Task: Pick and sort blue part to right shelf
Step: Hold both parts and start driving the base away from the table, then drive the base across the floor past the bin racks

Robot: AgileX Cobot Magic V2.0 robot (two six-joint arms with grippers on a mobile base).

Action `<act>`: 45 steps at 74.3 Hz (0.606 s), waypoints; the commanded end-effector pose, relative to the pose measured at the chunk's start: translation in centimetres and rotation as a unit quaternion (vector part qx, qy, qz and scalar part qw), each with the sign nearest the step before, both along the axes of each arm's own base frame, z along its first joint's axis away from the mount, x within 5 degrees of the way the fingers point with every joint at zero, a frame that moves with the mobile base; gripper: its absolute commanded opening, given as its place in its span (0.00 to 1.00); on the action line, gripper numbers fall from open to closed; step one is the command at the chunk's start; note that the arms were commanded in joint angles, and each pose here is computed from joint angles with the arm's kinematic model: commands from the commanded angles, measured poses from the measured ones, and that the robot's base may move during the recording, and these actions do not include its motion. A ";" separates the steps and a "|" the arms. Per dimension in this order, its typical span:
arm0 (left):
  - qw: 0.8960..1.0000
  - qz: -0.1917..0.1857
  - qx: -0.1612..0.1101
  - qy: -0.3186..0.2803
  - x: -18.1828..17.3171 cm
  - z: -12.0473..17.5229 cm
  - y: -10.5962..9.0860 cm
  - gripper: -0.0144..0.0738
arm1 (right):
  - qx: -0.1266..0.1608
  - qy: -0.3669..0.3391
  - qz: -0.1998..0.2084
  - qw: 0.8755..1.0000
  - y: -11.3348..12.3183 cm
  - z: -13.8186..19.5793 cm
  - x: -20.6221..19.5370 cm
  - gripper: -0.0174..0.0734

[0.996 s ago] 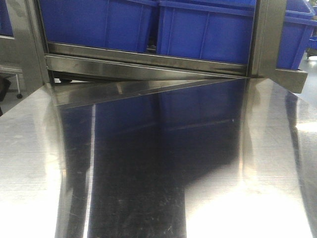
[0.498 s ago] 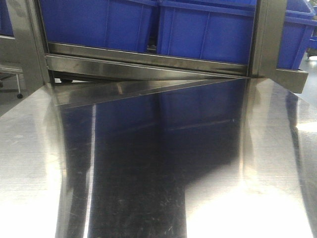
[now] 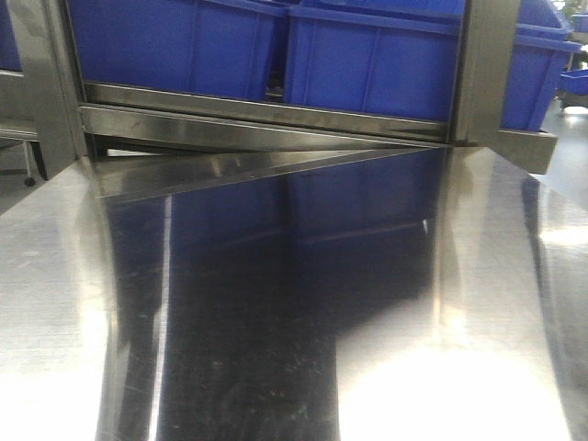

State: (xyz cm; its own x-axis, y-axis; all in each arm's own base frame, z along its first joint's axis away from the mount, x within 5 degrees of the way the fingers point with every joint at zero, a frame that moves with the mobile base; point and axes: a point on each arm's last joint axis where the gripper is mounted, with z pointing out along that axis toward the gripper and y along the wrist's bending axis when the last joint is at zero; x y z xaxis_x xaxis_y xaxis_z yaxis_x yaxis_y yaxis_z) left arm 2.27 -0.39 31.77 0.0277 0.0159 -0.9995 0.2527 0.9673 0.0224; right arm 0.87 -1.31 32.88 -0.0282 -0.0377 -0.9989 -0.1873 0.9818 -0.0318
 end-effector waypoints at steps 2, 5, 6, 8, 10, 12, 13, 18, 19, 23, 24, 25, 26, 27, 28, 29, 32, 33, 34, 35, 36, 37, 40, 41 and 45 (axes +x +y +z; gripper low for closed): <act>0.999 -0.006 -0.013 -0.049 -0.2 1.6 0.0 0.52 | -0.005 -0.053 0.002 0.999 0.0 1.6 -0.1 0.56; 0.999 -0.006 -0.013 -0.049 -0.2 1.6 0.0 0.52 | -0.005 -0.053 0.002 0.999 0.0 1.6 -0.1 0.56; 0.999 -0.006 -0.013 -0.049 -0.2 1.6 0.0 0.52 | -0.005 -0.053 0.002 0.999 0.0 1.6 -0.1 0.56; 0.999 -0.006 -0.013 -0.049 -0.2 1.6 0.0 0.52 | -0.005 -0.053 0.002 0.999 0.0 1.6 -0.1 0.56; 0.999 -0.006 -0.013 -0.049 -0.2 1.6 0.0 0.52 | -0.005 -0.053 0.002 0.999 0.0 1.6 -0.1 0.56; 0.999 -0.006 -0.013 -0.049 -0.2 1.6 0.0 0.52 | -0.005 -0.053 0.002 0.999 0.0 1.6 -0.1 0.56; 0.999 -0.006 -0.013 -0.049 -0.2 1.6 0.0 0.52 | -0.005 -0.053 0.002 0.999 0.0 1.6 -0.1 0.56; 0.999 -0.006 -0.013 -0.049 -0.2 1.6 0.0 0.52 | -0.005 -0.053 0.002 0.999 0.0 1.6 -0.1 0.56; 0.999 -0.006 -0.013 -0.049 -0.2 1.6 0.0 0.52 | -0.005 -0.053 0.002 0.999 0.0 1.6 -0.1 0.56; 0.999 -0.006 -0.013 -0.049 -0.2 1.6 0.0 0.52 | -0.005 -0.053 0.002 0.999 0.0 1.6 -0.1 0.56; 0.999 -0.006 -0.013 -0.049 -0.2 1.6 0.0 0.52 | -0.005 -0.053 0.002 0.999 0.0 1.6 -0.1 0.56; 0.999 -0.006 -0.013 -0.049 -0.2 1.6 0.0 0.52 | -0.005 -0.053 0.002 0.999 0.0 1.6 -0.1 0.56; 0.999 -0.006 -0.013 -0.049 -0.2 1.6 0.0 0.52 | -0.005 -0.053 0.002 0.999 0.0 1.6 -0.1 0.56; 0.999 -0.006 -0.013 -0.049 -0.2 1.6 0.0 0.52 | -0.005 -0.053 0.002 0.999 0.0 1.6 -0.1 0.56; 0.999 -0.006 -0.013 -0.049 -0.2 1.6 0.0 0.52 | -0.005 -0.053 0.002 0.999 0.0 1.6 -0.1 0.56; 0.999 -0.006 -0.013 -0.049 -0.2 1.6 0.0 0.52 | -0.005 -0.053 0.002 0.999 0.0 1.6 -0.1 0.56; 0.999 -0.006 -0.013 -0.049 -0.2 1.6 0.0 0.52 | -0.005 -0.053 0.002 0.999 0.0 1.6 -0.1 0.56; 0.999 -0.006 -0.012 -0.048 -0.2 1.6 0.0 0.52 | -0.005 -0.053 0.002 0.999 0.0 1.6 -0.1 0.56; 0.999 -0.006 -0.012 -0.048 -0.2 1.6 0.0 0.52 | -0.005 -0.053 0.002 0.999 0.0 1.6 -0.1 0.56; 0.999 -0.006 -0.012 -0.048 -0.2 1.6 0.0 0.52 | -0.004 -0.053 0.002 0.999 0.0 1.6 -0.1 0.56; 0.999 -0.006 -0.012 -0.047 -0.1 1.6 0.0 0.52 | -0.004 -0.053 0.002 0.999 0.0 1.6 -0.1 0.56; 0.999 -0.006 -0.012 -0.047 -0.1 1.6 0.0 0.52 | -0.004 -0.053 0.002 0.999 0.0 1.6 -0.1 0.56; 0.999 -0.006 -0.012 -0.047 -0.1 1.6 0.0 0.52 | -0.005 -0.053 0.002 0.999 0.0 1.6 -0.1 0.56; 0.999 -0.006 -0.012 -0.047 -0.1 1.6 0.0 0.52 | -0.005 -0.053 0.002 0.999 0.0 1.6 -0.1 0.56; 0.999 -0.006 -0.012 -0.047 -0.1 1.6 0.0 0.52 | -0.004 -0.053 0.002 0.999 0.0 1.6 -0.1 0.56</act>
State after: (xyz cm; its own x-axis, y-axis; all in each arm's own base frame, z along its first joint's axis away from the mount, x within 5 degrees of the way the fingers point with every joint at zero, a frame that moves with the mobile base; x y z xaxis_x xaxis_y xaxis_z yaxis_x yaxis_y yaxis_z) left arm 2.26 -0.38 31.73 0.0275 0.0160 -0.9995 0.2527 0.9673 0.0224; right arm 0.87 -1.32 32.86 -0.0303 -0.0383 -0.9988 -0.1869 0.9819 -0.0320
